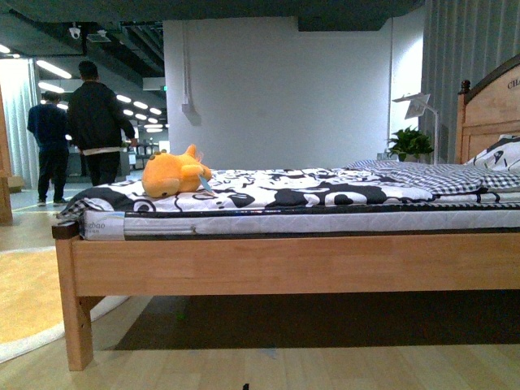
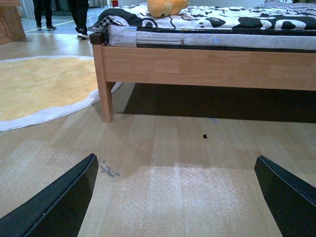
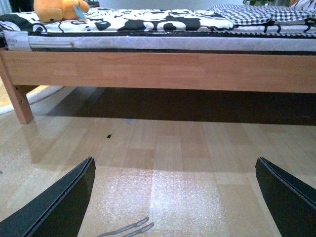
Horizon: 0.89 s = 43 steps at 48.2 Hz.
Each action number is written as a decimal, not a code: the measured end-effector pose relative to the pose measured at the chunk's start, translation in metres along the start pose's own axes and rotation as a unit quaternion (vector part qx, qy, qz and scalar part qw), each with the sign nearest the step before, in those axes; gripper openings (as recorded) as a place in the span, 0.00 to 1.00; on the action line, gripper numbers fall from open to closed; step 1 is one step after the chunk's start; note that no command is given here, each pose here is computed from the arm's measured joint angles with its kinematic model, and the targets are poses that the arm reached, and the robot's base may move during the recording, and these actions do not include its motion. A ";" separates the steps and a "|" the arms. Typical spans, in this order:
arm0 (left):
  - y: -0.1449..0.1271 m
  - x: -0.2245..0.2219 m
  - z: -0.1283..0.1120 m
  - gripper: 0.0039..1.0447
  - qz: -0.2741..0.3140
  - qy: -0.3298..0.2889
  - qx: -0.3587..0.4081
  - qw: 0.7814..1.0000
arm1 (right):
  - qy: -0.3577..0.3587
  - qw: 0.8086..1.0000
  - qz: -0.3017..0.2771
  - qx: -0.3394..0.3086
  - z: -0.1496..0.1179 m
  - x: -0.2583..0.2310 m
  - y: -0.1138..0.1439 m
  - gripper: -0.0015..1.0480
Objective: Put away toys
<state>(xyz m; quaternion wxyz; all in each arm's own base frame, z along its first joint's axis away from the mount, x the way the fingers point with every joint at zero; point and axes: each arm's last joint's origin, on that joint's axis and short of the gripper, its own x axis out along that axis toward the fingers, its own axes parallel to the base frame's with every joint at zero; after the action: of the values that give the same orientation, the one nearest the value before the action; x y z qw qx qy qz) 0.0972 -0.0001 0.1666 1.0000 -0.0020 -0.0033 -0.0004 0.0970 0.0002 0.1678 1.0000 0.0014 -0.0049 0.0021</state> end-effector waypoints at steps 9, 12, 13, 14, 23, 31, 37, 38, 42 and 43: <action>0.000 0.000 0.000 0.94 0.000 0.000 0.000 1.000 | 0.000 1.000 0.000 0.000 0.000 0.000 0.000 0.94; 0.000 0.000 0.000 0.94 0.000 0.000 0.000 1.000 | 0.000 1.000 0.000 0.000 0.000 0.000 0.000 0.94; 0.000 0.000 0.000 0.94 0.000 0.000 0.000 1.000 | 0.000 1.000 0.000 0.000 0.000 0.000 0.000 0.94; 0.000 0.000 0.000 0.94 0.000 0.000 0.000 1.000 | 0.000 1.000 0.000 0.000 0.000 0.000 0.000 0.94; 0.000 0.000 0.000 0.94 0.000 0.000 0.000 1.000 | 0.000 1.000 0.000 0.000 0.000 0.000 0.000 0.94; 0.000 0.000 0.000 0.94 0.000 0.000 0.000 1.000 | 0.000 1.000 0.000 0.000 0.000 0.000 0.000 0.94; 0.000 0.000 0.000 0.94 0.000 0.000 0.000 1.000 | 0.000 1.000 0.000 0.000 0.000 0.000 0.000 0.94; 0.000 0.000 0.000 0.94 0.000 0.000 0.000 1.000 | 0.000 1.000 0.000 0.000 0.000 0.000 0.000 0.94; 0.000 0.000 0.000 0.94 0.000 0.000 0.000 1.000 | 0.000 1.000 0.000 0.000 0.000 0.000 0.000 0.94; 0.000 0.000 0.000 0.94 0.000 0.000 0.000 1.000 | 0.000 1.000 0.000 0.000 0.000 0.000 0.000 0.94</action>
<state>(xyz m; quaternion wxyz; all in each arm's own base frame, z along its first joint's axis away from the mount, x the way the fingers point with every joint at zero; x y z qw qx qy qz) 0.0972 -0.0001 0.1666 1.0000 -0.0020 -0.0033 -0.0004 0.0970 0.0002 0.1678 1.0000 0.0014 -0.0049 0.0021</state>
